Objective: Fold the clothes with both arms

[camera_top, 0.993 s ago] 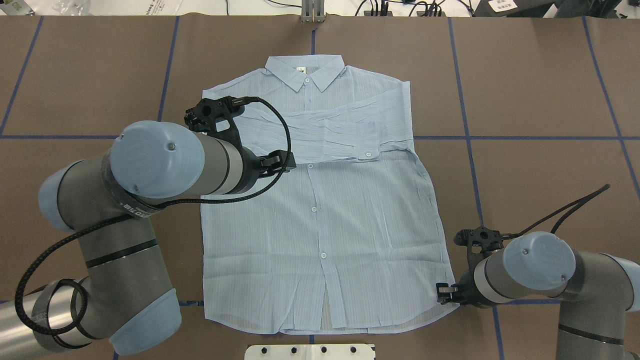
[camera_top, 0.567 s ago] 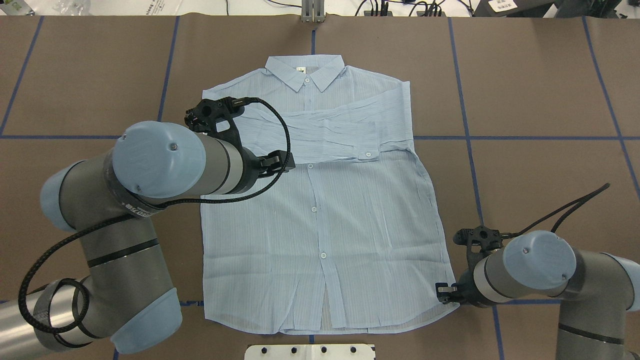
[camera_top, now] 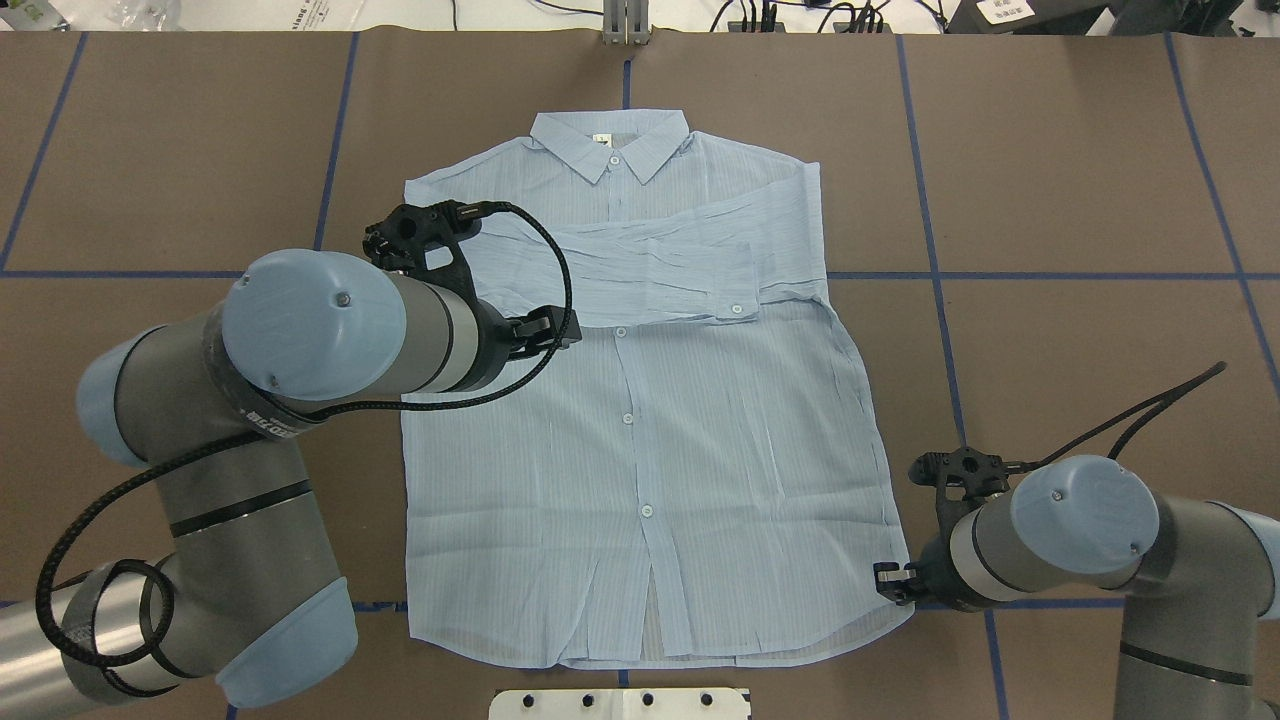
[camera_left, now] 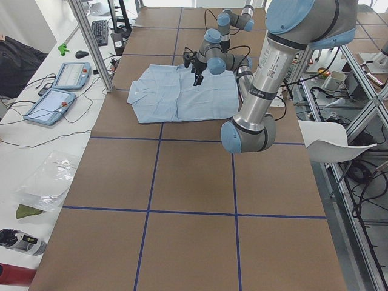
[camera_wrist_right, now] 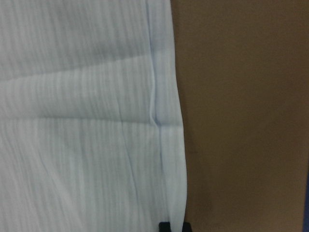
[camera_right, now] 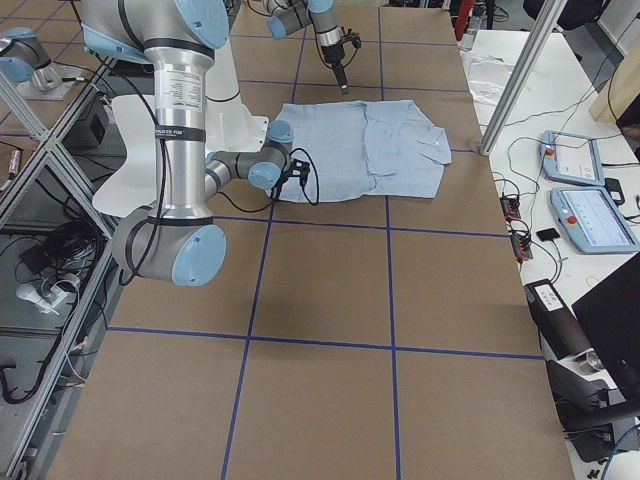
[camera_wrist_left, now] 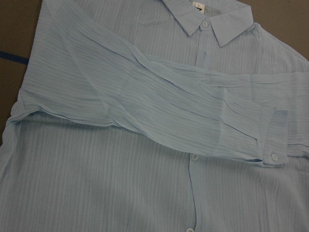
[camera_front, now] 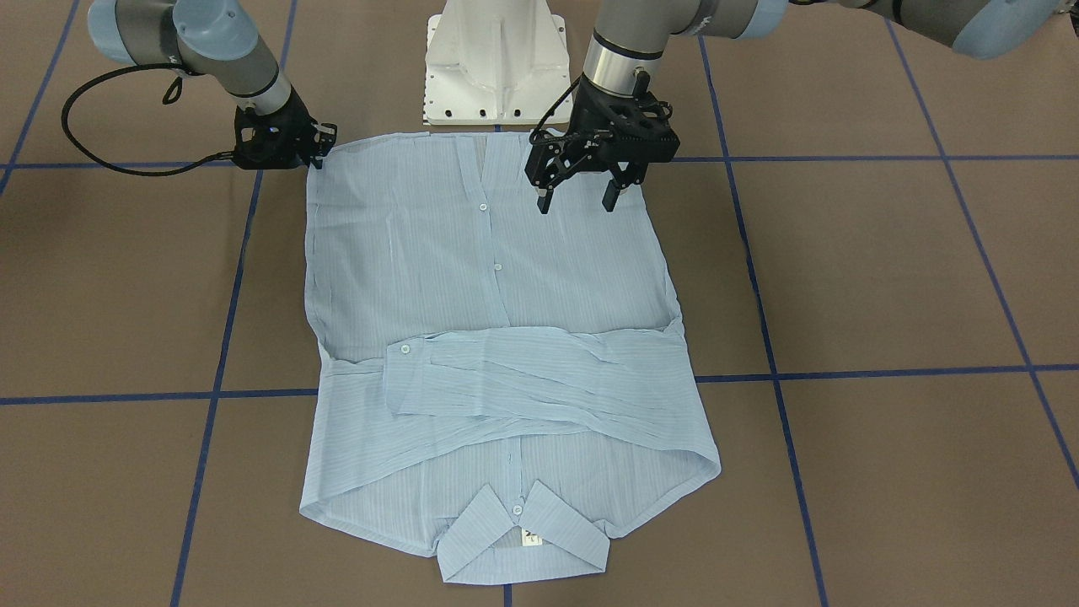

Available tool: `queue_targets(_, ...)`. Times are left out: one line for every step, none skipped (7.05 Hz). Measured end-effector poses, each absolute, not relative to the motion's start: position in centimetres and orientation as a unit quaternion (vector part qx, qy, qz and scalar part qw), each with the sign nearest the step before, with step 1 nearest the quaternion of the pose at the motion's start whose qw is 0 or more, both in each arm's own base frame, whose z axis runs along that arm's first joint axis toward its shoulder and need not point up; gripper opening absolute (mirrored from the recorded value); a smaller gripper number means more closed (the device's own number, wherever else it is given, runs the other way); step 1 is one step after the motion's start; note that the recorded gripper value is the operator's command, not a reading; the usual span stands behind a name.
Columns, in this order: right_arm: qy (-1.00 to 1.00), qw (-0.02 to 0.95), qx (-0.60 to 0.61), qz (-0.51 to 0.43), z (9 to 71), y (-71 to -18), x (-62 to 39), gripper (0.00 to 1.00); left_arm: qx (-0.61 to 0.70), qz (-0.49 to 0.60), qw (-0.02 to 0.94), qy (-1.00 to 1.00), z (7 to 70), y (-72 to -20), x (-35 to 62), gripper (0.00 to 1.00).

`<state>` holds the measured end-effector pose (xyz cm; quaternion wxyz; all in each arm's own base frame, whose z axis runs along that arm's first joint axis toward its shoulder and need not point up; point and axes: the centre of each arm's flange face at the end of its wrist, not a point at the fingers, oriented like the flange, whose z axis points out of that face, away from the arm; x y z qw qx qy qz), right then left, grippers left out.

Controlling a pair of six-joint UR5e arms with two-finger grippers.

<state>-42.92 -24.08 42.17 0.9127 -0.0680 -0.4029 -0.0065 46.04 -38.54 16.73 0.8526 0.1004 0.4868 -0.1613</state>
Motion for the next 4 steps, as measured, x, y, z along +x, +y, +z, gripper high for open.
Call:
queue_targets(-0.404,0.912,-0.067,-0.005,41.9,-24.2,-42.9,0.0,0.1,-0.162,0.853,0.485,17.0,-38.5,46.0,0.98)
queue_targets(-0.409,0.91,-0.064,-0.002,41.4,-24.6,-42.6,0.0,0.098,-0.162,0.853,0.486,17.2,-38.3,45.7,0.98)
queue_targets(-0.416,0.907,-0.058,0.003,40.6,-25.2,-42.1,0.0,0.091,-0.16,0.854,0.486,17.8,-37.8,45.0,0.98)
queue_targets(-0.424,0.904,-0.052,0.008,39.8,-25.7,-41.5,0.0,0.075,-0.157,0.859,0.482,19.6,-36.9,44.0,0.98)
